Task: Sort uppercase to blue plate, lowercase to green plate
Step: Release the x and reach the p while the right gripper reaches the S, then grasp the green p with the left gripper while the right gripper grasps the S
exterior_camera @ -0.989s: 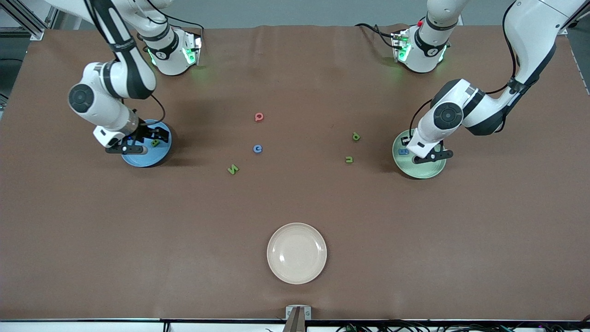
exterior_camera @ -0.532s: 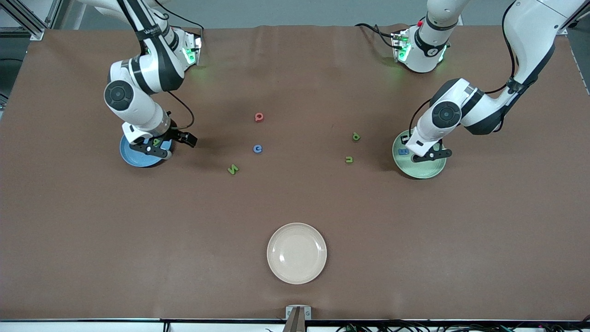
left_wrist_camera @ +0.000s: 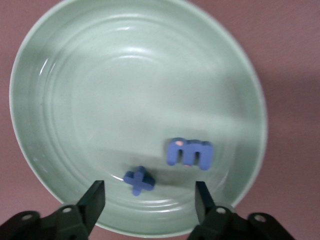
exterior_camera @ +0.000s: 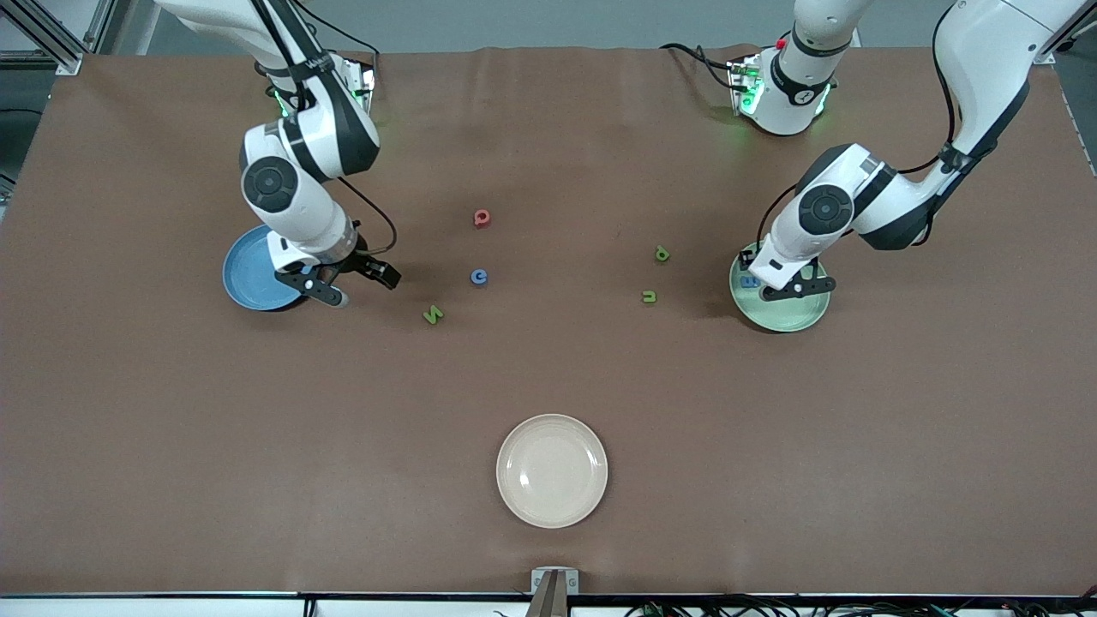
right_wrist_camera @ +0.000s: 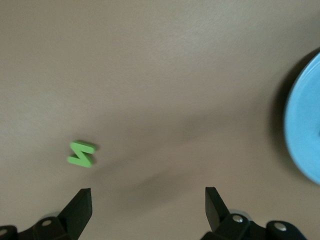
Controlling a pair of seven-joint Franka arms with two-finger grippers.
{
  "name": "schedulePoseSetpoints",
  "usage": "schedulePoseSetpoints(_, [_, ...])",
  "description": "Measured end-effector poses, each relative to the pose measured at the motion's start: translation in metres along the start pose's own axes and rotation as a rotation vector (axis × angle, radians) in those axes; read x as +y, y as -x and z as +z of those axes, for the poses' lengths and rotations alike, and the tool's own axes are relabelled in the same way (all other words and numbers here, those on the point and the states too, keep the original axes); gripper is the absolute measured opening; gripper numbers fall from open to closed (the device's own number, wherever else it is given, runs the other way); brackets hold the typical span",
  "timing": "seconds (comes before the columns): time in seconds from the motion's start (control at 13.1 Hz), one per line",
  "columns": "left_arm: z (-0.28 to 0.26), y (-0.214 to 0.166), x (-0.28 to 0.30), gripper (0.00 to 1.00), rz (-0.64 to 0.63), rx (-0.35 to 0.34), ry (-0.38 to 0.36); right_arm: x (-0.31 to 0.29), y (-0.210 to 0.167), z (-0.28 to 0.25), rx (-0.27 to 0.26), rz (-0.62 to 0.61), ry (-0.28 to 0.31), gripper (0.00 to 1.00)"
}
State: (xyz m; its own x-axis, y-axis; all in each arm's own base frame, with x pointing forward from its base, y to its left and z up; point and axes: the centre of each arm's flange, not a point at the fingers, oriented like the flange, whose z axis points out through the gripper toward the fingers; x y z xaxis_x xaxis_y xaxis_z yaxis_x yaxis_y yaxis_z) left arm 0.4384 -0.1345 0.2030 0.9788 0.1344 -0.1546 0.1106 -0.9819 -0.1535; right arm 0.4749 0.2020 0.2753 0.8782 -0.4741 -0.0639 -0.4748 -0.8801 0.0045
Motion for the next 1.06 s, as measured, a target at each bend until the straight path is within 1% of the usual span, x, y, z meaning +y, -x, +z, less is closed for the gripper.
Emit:
schedulePoseSetpoints(0.08, [-0.011,0.000,0.011,0.82,-0.022,0.019,0.014,-0.007,-0.001,0.004,0.001,0.040,0.001,1.00])
schedulePoseSetpoints(0.23, [-0.035,0.000,0.034,0.94,-0.097,0.041,0.056,-0.009,-0.011,0.010,0.001,0.103,0.006,1.00])
schedulePoseSetpoints(0.3, [-0.045,0.002,0.047,0.94,-0.134,0.043,0.076,-0.007,-0.018,0.012,0.002,0.125,0.008,1.00])
schedulePoseSetpoints(0.38, [-0.052,0.006,0.061,0.99,-0.169,0.046,0.088,-0.007,-0.022,0.014,0.006,0.161,0.004,1.00])
schedulePoseSetpoints(0.53, [-0.060,0.017,0.090,1.00,-0.240,0.048,0.106,-0.019,-0.018,0.019,0.031,0.269,-0.025,1.00])
schedulePoseSetpoints(0.68, [-0.063,0.030,0.115,1.00,-0.305,0.038,0.122,-0.036,-0.008,0.030,0.036,0.329,-0.033,1.00])
schedulePoseSetpoints(0.84, [-0.063,0.040,0.135,1.00,-0.352,0.021,0.139,-0.048,-0.006,0.043,0.037,0.354,-0.030,1.00])
schedulePoseSetpoints(1.06, [-0.048,0.050,0.158,1.00,-0.405,0.006,0.170,-0.064,0.002,0.064,0.048,0.339,-0.039,1.00])
